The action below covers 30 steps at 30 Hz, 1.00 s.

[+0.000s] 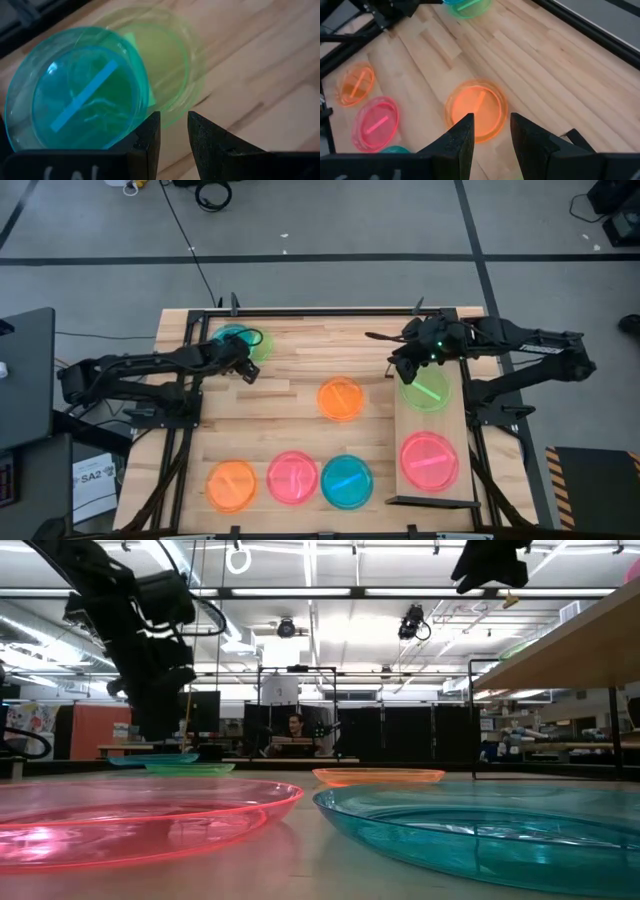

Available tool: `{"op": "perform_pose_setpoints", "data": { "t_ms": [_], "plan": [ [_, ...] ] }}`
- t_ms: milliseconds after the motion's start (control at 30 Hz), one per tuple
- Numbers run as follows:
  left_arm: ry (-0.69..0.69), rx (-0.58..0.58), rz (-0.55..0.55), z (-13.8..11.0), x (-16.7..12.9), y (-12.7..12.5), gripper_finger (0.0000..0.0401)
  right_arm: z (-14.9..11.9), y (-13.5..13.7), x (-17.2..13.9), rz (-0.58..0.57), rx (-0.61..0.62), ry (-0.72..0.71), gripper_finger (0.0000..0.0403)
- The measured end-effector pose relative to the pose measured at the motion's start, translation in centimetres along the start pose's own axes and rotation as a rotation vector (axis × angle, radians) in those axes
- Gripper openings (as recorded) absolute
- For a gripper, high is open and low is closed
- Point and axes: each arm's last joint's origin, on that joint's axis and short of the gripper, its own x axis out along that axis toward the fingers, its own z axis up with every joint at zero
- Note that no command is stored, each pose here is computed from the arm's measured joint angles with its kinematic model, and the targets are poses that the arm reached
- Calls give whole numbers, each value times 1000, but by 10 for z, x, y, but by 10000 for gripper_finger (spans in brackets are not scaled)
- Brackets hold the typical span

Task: Place and stack plates onto a shelf
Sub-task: Stack the top blue transparent plate on top of the green transparent plate on the shelf

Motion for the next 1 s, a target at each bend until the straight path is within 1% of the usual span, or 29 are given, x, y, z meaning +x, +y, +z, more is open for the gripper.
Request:
{"op": "perform_pose_setpoints", "data": {
  "t_ms": [200, 400, 800, 1000],
  "plan": [
    [57, -10, 51, 0, 13, 5, 105, 3, -1, 7, -5, -13, 19, 133],
    [76, -24, 72, 0, 19, 8, 105, 4, 0, 13, -15, -18, 36, 133],
    [45, -40, 50, 4, 20, 7, 105, 4, 1, 16, -5, -19, 55, 133],
    [53, -46, 59, 4, 23, 8, 105, 4, 1, 16, -3, -19, 57, 133]
  ]
}}
